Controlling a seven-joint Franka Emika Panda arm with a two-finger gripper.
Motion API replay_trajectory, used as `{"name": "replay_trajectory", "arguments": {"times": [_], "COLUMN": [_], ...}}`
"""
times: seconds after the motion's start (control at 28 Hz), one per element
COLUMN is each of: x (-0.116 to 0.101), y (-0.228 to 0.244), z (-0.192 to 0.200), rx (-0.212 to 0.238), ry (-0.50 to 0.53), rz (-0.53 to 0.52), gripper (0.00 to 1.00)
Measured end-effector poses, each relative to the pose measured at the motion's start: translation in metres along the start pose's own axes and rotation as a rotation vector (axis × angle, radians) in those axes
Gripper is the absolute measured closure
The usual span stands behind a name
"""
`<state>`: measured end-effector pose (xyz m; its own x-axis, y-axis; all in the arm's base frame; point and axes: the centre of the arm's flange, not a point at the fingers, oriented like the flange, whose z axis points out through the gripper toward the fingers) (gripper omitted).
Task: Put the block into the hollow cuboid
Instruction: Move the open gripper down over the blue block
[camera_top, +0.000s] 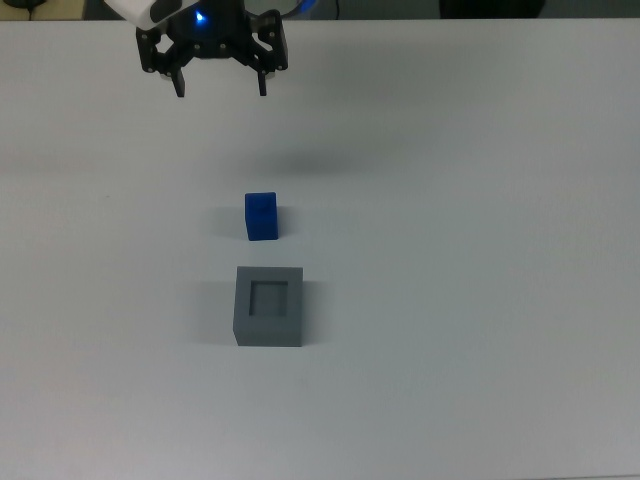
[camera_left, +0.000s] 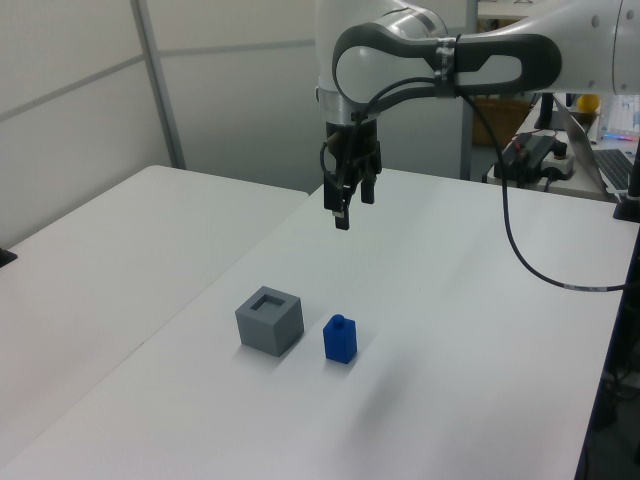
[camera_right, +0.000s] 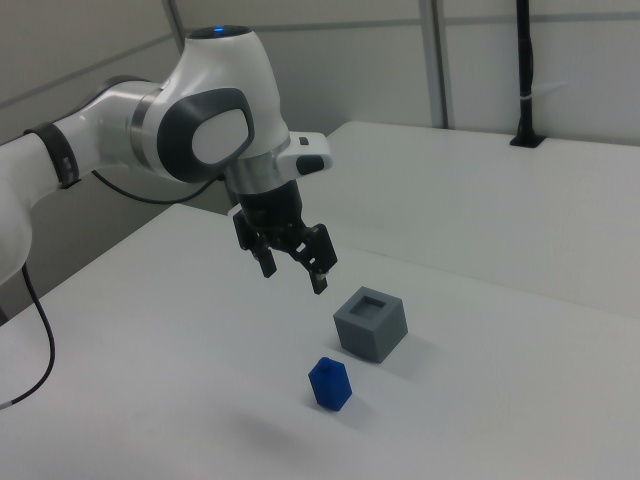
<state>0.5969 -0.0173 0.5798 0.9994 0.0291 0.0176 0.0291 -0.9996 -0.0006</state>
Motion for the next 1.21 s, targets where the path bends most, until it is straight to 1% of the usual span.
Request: {"name": "replay_trajectory", "arguments": {"times": [0.29,0.54,0.93,1.07,1.21], "x": [0.003,0.016,0.020,0.022,0.025], "y": [0.000,0.001,-0.003,-0.009,-0.025], "z": [0.006,0.015,0.029,0.048,0.081], "rx": [0.001,-0.002,0.001,0.001,0.001], "ry": [-0.006,0.037,0.020,0.030,0.039], "rz": [-0.031,-0.037,-0.046,-0.054,-0.066], "gripper": [0.00,0.00,0.00,0.00,0.00]}}
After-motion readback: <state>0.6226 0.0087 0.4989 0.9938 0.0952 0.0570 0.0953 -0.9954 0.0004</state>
